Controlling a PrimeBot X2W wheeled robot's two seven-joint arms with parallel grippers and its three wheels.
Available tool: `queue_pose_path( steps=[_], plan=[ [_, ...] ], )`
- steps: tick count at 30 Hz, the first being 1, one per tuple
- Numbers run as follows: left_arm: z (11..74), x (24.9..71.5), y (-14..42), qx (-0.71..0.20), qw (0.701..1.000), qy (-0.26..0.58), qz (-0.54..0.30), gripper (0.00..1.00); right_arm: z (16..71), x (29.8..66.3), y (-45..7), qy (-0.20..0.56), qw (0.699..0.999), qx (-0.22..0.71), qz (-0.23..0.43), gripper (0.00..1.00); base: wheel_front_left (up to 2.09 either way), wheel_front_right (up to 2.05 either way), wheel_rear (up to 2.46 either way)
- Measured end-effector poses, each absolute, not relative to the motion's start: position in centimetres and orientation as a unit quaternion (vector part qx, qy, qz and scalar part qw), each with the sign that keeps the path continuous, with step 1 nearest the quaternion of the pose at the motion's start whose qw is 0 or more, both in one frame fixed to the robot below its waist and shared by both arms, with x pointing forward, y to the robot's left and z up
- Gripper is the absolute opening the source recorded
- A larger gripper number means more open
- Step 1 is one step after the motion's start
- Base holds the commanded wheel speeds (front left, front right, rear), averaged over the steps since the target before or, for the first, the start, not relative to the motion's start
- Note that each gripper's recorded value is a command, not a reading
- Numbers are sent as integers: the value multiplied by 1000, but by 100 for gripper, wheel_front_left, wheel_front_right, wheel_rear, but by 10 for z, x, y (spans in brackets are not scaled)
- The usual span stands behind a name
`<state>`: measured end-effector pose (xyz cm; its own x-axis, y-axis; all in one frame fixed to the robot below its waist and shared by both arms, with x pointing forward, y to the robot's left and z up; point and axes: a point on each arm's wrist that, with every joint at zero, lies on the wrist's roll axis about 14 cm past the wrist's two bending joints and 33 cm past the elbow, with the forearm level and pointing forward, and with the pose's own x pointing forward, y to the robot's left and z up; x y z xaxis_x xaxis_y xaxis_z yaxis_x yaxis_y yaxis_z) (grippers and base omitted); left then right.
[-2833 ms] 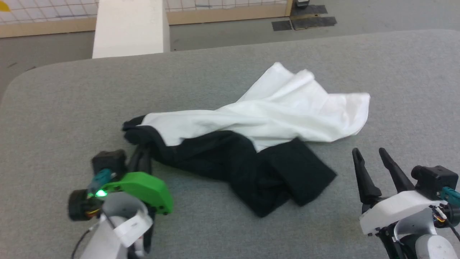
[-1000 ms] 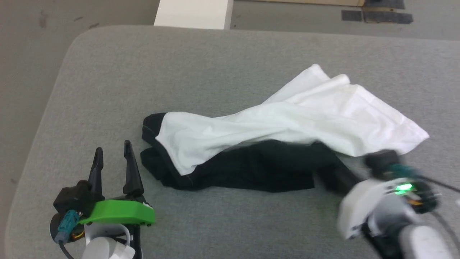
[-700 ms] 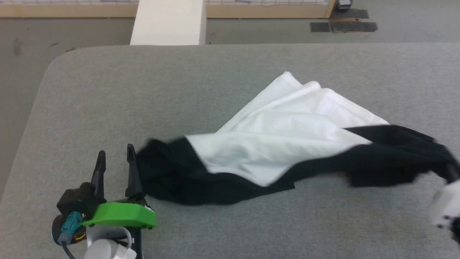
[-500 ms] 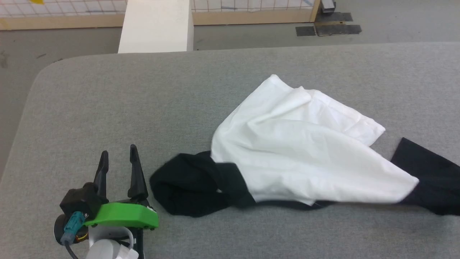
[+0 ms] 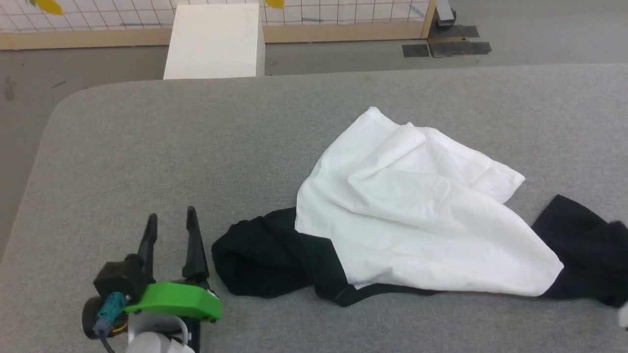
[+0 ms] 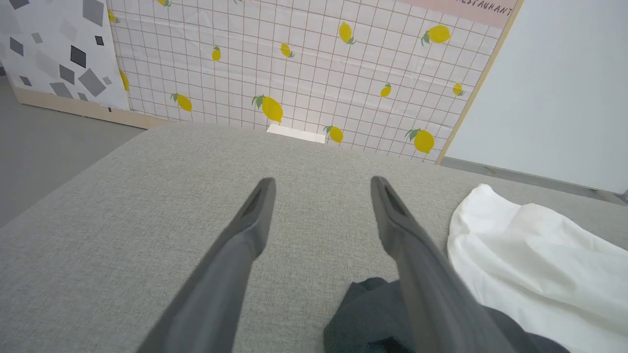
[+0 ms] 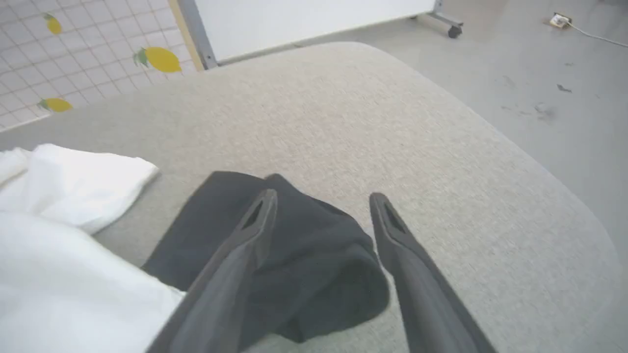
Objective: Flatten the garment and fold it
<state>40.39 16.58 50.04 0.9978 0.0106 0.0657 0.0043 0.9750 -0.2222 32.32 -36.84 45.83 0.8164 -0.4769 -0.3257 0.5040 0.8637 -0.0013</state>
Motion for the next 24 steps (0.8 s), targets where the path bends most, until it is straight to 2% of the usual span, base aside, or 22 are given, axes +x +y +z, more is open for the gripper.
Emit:
queue_pose_path(
  steps=[4,10,15,24],
  plan=[
    [473,395,150,-108,993,30,-30,100,479,344,-327,92,977,41,-187,100,0,0,0],
    [420,374,123,-96,974,188,-78,100,476,348,-280,86,988,59,-117,100,0,0,0],
    [396,360,113,-100,951,279,-89,100,473,352,-259,90,990,68,-88,100,0,0,0],
    [377,354,101,-110,924,354,-94,100,469,351,-245,98,990,74,-69,100,0,0,0]
  ],
)
